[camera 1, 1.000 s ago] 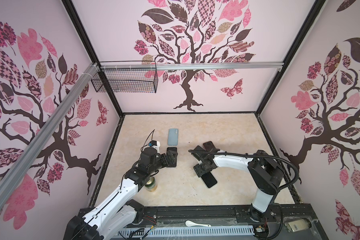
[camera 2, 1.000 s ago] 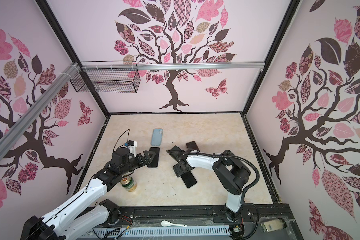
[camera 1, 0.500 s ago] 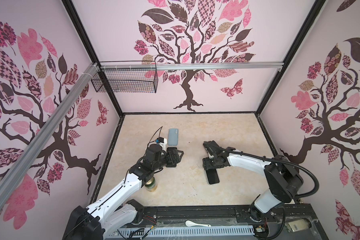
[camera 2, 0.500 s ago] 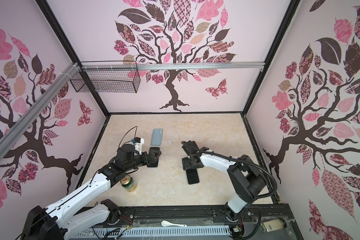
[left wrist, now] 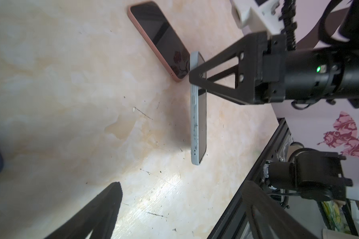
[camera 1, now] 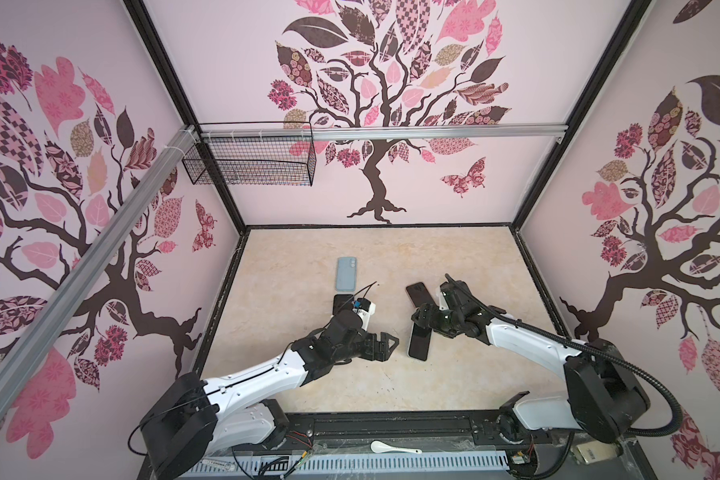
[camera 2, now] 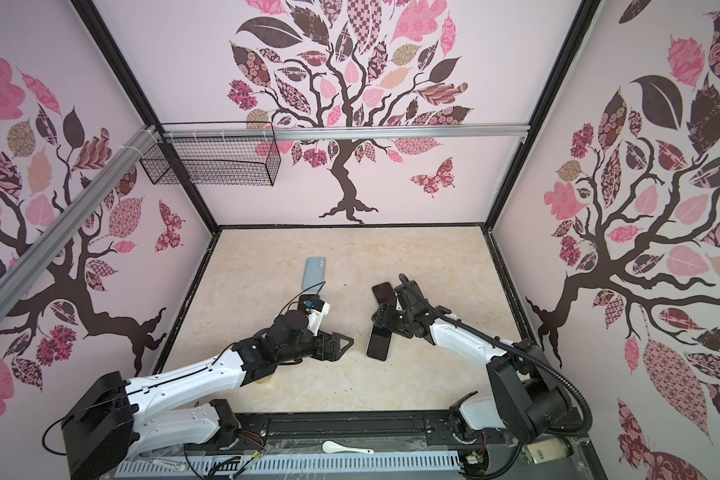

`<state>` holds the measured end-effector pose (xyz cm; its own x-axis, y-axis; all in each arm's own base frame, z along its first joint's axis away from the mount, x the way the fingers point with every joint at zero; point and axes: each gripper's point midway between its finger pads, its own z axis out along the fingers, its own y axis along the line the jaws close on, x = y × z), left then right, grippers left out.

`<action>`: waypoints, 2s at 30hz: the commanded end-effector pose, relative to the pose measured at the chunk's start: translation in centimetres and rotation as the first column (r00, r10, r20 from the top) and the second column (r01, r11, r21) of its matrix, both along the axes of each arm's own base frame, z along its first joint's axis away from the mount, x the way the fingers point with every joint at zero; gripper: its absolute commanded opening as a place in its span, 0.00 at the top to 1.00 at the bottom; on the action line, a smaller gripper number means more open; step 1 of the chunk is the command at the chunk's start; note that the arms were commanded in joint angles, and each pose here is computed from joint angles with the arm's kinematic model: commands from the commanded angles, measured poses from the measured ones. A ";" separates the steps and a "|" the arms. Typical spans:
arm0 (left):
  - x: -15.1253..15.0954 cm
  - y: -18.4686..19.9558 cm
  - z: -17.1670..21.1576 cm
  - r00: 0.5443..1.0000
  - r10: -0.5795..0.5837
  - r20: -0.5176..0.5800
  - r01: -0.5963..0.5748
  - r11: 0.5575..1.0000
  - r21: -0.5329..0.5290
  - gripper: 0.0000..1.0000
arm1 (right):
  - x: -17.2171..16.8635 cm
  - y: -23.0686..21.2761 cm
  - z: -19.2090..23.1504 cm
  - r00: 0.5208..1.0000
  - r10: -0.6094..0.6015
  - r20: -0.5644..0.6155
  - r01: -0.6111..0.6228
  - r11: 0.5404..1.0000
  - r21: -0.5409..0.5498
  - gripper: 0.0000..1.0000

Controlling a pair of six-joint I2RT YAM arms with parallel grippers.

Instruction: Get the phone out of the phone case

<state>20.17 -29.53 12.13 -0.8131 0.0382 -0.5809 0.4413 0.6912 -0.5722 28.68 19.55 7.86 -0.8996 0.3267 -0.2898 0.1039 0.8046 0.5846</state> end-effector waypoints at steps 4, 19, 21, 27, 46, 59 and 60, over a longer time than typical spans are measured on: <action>1.1 -1.9 -0.1 0.999 -0.021 0.046 0.021 1.000 -0.009 0.06 | 0.9 2.1 5.2 0.998 -0.035 0.051 0.020 0.962 0.274 0.79; 1.6 -4.4 -0.1 0.997 -0.066 0.048 0.068 0.997 -0.047 0.39 | 0.2 2.7 5.2 0.993 -0.099 -0.067 0.117 0.908 0.402 0.79; 1.7 -4.6 0.0 0.996 -0.071 0.061 0.073 0.997 -0.038 0.44 | 0.2 2.5 5.2 0.991 -0.114 -0.074 0.135 0.904 0.406 0.79; 1.9 -5.3 0.1 0.993 -0.090 0.073 0.091 0.996 -0.004 0.65 | 0.5 2.4 5.8 0.987 -0.144 -0.072 0.161 0.890 0.426 0.80; 1.6 -5.2 -0.1 0.994 -0.090 0.063 0.091 0.996 -0.005 0.75 | 0.5 2.2 6.2 0.980 -0.178 -0.086 0.197 0.867 0.458 0.80; 2.3 -3.8 1.9 0.997 -0.003 0.079 0.004 1.000 -0.009 1.00 | 0.7 1.4 8.3 0.983 -0.181 0.041 0.146 0.892 0.428 0.42; 2.4 -3.6 2.4 0.996 0.005 0.089 -0.004 1.000 -0.013 1.00 | 0.9 1.2 9.1 0.980 -0.184 0.076 0.135 0.895 0.424 0.35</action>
